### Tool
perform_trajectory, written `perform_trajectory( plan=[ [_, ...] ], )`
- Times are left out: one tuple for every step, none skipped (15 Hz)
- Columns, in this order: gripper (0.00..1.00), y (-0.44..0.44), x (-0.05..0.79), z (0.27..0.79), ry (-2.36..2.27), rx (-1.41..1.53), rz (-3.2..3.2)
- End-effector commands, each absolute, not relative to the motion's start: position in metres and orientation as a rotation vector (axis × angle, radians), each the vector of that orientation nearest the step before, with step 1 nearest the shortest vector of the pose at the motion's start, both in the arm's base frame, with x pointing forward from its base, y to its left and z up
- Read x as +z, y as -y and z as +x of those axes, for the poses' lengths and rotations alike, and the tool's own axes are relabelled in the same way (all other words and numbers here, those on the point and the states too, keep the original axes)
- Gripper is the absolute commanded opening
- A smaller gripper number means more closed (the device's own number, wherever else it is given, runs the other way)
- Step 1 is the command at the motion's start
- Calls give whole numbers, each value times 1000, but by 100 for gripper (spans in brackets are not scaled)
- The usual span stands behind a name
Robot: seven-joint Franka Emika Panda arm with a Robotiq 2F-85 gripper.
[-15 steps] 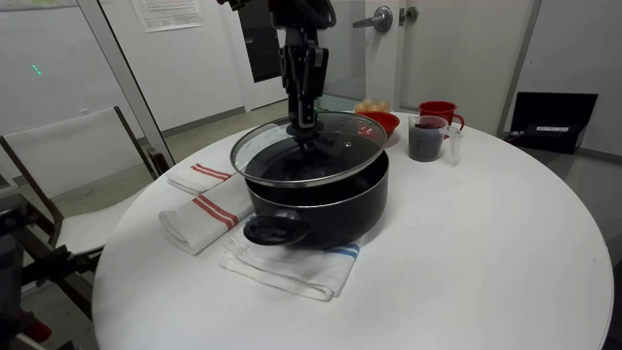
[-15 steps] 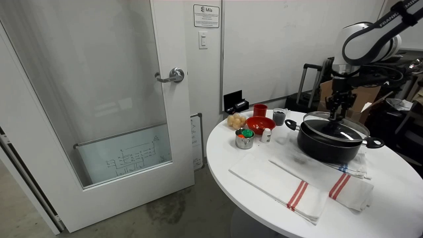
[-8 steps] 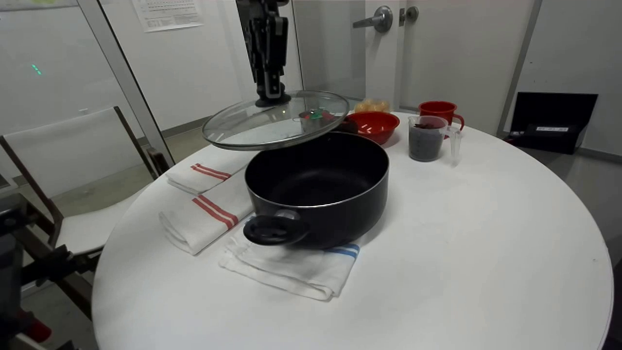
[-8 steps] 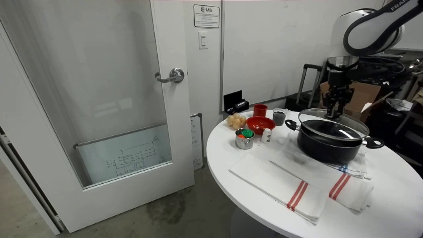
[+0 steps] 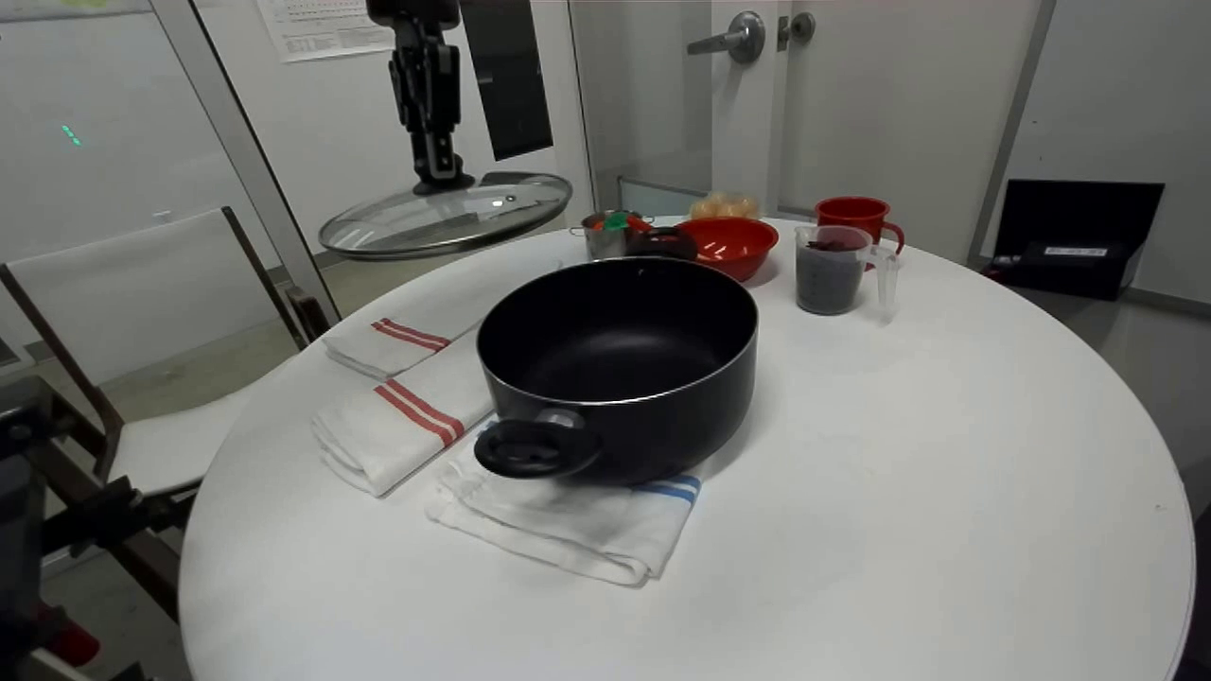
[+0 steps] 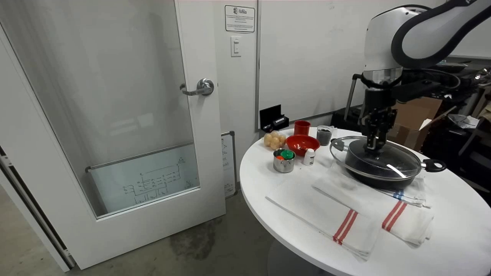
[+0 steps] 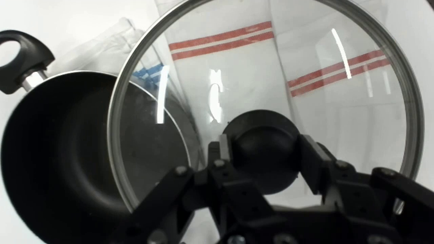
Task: Remove the lid from the pot
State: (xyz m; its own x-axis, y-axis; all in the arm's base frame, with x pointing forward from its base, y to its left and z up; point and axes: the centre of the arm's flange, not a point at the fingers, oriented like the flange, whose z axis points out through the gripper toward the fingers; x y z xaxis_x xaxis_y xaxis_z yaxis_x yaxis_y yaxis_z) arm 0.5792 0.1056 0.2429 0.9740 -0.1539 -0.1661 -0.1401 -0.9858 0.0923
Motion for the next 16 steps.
perform_trajectory(
  plan=[
    [25,-150,240,585,145,-269,3024],
    [25,-162,233,587,123,-272,3025],
    [25,-170,228,587,105,-274,3026],
    [25,-179,218,592,87,-270,3024],
    [25,-185,211,594,75,-272,3020],
    [25,-190,199,599,65,-276,3017],
    [25,-193,189,603,58,-285,3014],
    [25,-196,178,607,50,-293,3011],
    [25,-198,170,610,49,-302,3006],
    [25,-200,158,614,45,-313,3004],
    [25,-202,149,616,40,-319,3004],
    [25,-203,138,619,34,-325,3004],
    [25,-204,131,621,33,-333,3008],
    [25,-205,123,623,30,-331,3010],
    [25,-205,117,625,30,-330,3011],
    [25,-205,111,627,27,-322,3015]
  ],
)
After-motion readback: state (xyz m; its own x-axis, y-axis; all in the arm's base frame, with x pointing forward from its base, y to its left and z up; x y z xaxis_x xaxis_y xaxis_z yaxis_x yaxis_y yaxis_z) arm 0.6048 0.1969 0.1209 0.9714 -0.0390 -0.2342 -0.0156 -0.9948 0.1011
